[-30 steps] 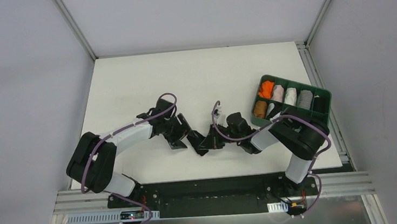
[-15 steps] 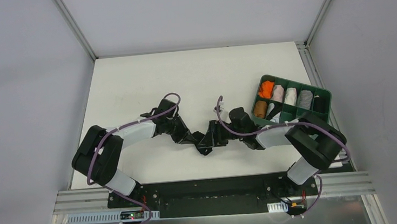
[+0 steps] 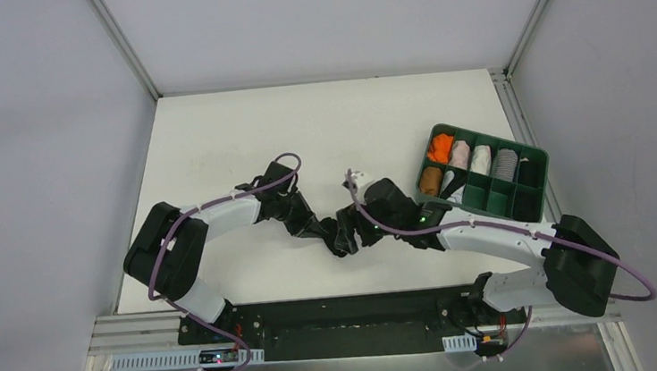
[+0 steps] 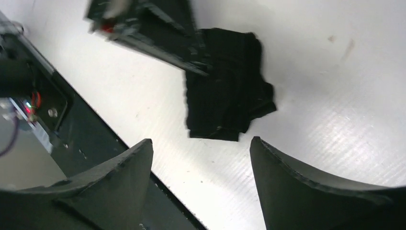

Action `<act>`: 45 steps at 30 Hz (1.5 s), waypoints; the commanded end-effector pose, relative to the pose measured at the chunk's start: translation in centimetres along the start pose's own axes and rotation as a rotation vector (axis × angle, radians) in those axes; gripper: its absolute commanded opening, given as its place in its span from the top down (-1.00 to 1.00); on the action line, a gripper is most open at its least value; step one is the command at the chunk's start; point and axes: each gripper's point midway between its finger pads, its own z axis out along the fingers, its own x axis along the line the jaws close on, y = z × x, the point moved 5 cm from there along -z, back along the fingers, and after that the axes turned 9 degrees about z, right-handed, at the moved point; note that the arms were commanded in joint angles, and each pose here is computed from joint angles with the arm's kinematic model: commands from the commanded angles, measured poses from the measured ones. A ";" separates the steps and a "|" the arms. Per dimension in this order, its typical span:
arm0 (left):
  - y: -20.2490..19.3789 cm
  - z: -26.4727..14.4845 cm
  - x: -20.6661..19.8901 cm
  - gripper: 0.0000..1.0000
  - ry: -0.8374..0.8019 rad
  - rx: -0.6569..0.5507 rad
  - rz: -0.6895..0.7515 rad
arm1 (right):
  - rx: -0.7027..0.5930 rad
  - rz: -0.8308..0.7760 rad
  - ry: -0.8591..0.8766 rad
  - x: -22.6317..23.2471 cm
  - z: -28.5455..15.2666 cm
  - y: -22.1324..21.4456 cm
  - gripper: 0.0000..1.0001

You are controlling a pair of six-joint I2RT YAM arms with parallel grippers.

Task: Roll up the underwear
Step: Roll the underwear to the center of the board.

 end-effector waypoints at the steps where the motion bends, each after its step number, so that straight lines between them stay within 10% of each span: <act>1: -1.1 0.6 3.2 0.92 0.168 0.040 -0.012 | -0.068 -0.328 -0.227 1.6 -0.5 1.3 -0.54; 8: -1.1 0.3 3.0 0.91 0.183 0.046 -0.021 | -0.058 -0.617 -0.314 4.5 1.9 0.3 -0.41; 27: -0.8 -0.3 2.3 0.82 0.182 0.042 -0.024 | -0.014 -0.594 -0.399 1.5 6.7 -3.3 -0.31; 36: -0.9 -1.2 1.4 0.46 0.148 0.041 -0.003 | -0.005 -0.501 -0.444 -0.8 7.5 -3.7 0.97; 45: -0.8 -3.2 0.6 -0.32 0.120 0.002 0.029 | 0.141 -0.179 0.005 0.7 6.2 -3.4 1.00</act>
